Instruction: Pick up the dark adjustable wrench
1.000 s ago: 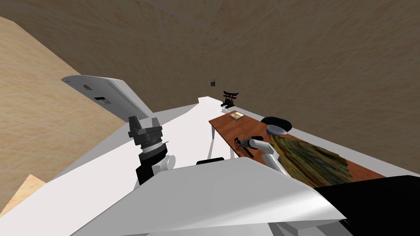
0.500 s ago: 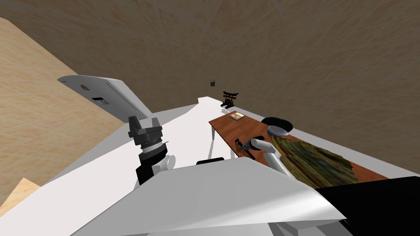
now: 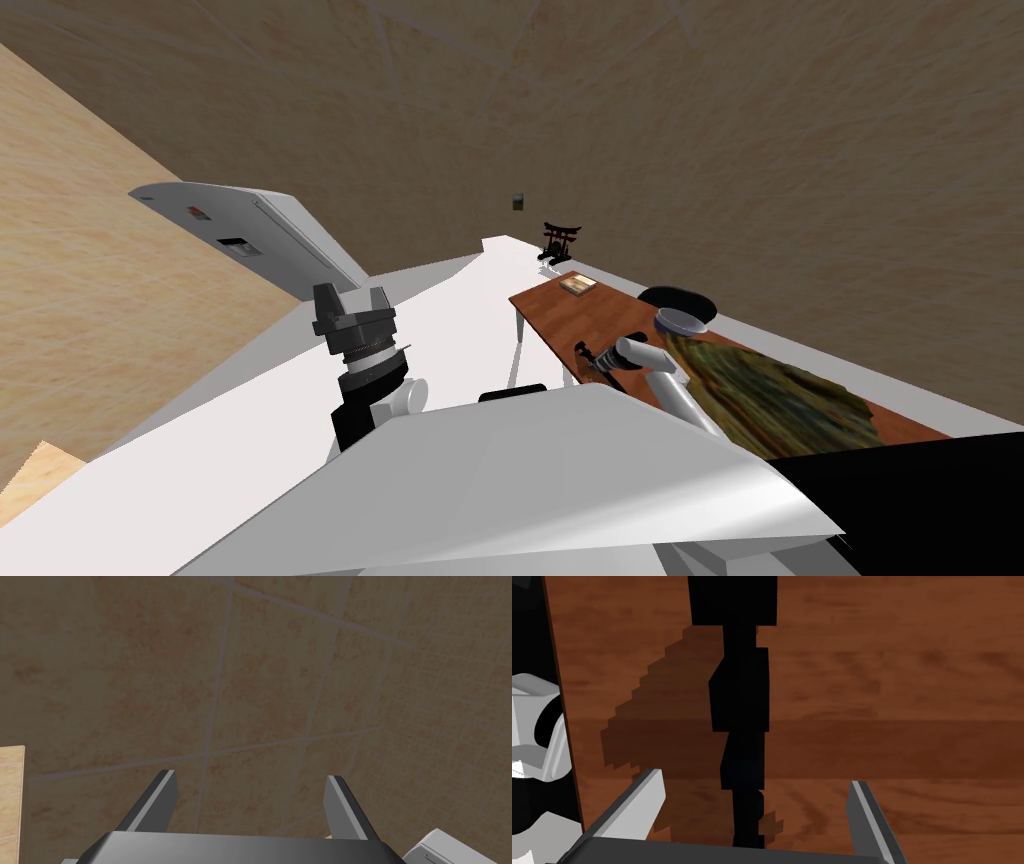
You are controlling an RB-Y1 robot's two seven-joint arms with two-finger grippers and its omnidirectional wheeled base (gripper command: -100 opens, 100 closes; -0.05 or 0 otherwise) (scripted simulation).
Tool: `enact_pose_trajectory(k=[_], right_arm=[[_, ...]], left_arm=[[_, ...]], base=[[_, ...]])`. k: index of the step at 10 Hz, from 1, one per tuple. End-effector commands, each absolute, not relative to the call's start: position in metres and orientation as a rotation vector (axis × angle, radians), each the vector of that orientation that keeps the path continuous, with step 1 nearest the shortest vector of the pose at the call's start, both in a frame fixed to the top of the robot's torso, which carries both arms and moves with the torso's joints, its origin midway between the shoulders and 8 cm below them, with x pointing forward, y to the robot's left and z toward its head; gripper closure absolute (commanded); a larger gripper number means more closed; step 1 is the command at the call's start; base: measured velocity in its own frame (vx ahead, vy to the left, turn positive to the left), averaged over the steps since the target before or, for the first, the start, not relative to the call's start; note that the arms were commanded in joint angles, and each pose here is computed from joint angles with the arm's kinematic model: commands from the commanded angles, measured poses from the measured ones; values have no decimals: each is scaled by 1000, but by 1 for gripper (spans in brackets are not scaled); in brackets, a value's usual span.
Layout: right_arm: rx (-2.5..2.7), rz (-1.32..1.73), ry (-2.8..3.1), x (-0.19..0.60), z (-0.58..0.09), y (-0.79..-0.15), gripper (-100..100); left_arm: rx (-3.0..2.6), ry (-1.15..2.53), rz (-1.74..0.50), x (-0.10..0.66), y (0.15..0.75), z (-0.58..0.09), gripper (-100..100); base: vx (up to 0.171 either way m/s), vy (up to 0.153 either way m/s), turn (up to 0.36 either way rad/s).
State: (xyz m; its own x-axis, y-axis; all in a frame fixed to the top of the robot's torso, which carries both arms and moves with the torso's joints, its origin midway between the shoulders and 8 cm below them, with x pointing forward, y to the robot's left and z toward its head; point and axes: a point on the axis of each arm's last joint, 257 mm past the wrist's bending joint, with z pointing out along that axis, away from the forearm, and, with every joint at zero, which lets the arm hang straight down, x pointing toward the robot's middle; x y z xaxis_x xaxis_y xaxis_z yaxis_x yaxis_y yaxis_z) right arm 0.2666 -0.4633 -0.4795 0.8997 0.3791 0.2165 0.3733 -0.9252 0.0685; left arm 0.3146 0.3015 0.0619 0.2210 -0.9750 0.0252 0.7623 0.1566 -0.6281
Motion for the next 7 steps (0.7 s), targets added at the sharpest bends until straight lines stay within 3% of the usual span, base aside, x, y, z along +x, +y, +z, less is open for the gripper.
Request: enact_pose_trajectory(k=[1,4,5,6,7], right_arm=[[3085,299,562,255,-482,-463,-100],[3111,269,537,249,-483,-463,-100],[3115,264,534,248,-483,-463,0],[3114,265,536,246,-493,-460,-100],[3114,265,537,246,-497,-458,-100]], left_arm=[[-589,437,-1301,315,301,62,0],[-589,437,-1301,315,301,62,0],[-589,437,-1301,315,301,62,0],[-589,437,-1301,315,301,62,0],[-589,437,-1301,315,301,62,0]], base=[[37,-2,-12],[31,1,-7],[0,0,0],[16,-7,-13],[26,-12,-10]])
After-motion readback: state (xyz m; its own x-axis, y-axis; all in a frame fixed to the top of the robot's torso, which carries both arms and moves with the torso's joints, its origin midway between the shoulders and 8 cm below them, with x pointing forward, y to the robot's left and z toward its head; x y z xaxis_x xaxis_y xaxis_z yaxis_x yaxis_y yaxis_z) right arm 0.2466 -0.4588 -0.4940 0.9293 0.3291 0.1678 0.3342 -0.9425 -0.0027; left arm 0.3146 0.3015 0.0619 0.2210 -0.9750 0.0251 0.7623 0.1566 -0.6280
